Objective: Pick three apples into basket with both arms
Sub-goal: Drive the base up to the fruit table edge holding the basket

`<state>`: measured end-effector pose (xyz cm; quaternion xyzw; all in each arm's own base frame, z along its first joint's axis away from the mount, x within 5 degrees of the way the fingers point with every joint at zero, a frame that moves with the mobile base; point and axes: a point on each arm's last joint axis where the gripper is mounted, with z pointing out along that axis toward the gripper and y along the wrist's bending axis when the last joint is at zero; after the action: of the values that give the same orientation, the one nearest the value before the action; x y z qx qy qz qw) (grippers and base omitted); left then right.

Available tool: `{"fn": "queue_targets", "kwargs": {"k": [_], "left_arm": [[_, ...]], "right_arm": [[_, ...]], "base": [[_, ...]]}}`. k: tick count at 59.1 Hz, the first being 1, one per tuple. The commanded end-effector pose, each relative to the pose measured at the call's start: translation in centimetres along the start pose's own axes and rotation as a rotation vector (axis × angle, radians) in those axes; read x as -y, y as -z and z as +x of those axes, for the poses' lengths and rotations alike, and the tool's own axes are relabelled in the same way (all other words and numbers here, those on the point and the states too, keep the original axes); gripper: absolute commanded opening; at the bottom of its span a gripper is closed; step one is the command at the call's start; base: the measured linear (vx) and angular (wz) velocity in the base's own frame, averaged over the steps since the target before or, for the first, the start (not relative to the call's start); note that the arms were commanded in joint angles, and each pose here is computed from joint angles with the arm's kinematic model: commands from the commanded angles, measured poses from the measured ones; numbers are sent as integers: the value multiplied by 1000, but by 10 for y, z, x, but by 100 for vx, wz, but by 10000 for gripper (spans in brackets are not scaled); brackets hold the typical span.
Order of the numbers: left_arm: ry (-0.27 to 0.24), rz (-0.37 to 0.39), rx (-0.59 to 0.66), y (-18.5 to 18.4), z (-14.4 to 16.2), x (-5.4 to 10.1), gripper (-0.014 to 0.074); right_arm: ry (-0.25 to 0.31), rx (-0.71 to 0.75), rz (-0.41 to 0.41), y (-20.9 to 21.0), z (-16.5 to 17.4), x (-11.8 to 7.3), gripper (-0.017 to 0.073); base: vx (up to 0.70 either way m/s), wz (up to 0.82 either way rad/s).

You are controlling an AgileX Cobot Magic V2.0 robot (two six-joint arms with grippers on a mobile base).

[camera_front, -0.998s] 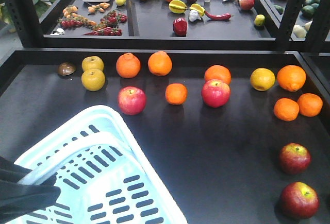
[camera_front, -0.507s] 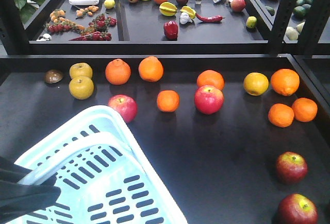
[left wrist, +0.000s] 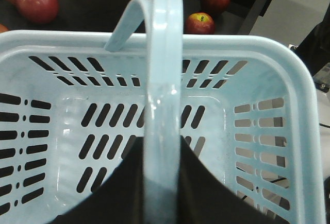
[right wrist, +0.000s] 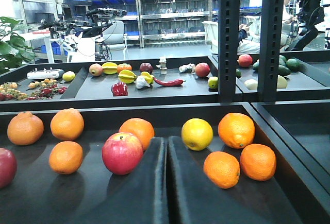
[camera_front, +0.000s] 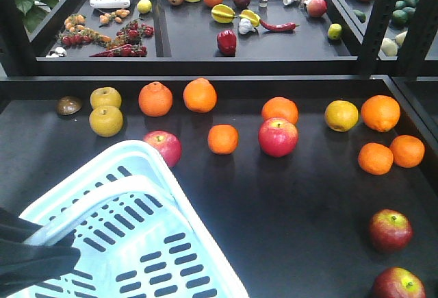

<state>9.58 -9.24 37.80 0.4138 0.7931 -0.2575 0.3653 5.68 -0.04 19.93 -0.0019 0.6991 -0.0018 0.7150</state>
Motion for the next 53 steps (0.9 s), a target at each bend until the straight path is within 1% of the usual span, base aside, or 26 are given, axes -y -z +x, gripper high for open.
{"fn": "queue_targets", "kwargs": {"k": [1, 53], "left_arm": [[10, -5, 117, 8, -14, 3, -6], [11, -8, 121, 8, -15, 3, -6]], "right_arm": [[18, 75, -15, 1, -4, -2, -5], [17, 74, -14, 1, -4, -2, -5]], "base": [[0, 0], [0, 0]]}}
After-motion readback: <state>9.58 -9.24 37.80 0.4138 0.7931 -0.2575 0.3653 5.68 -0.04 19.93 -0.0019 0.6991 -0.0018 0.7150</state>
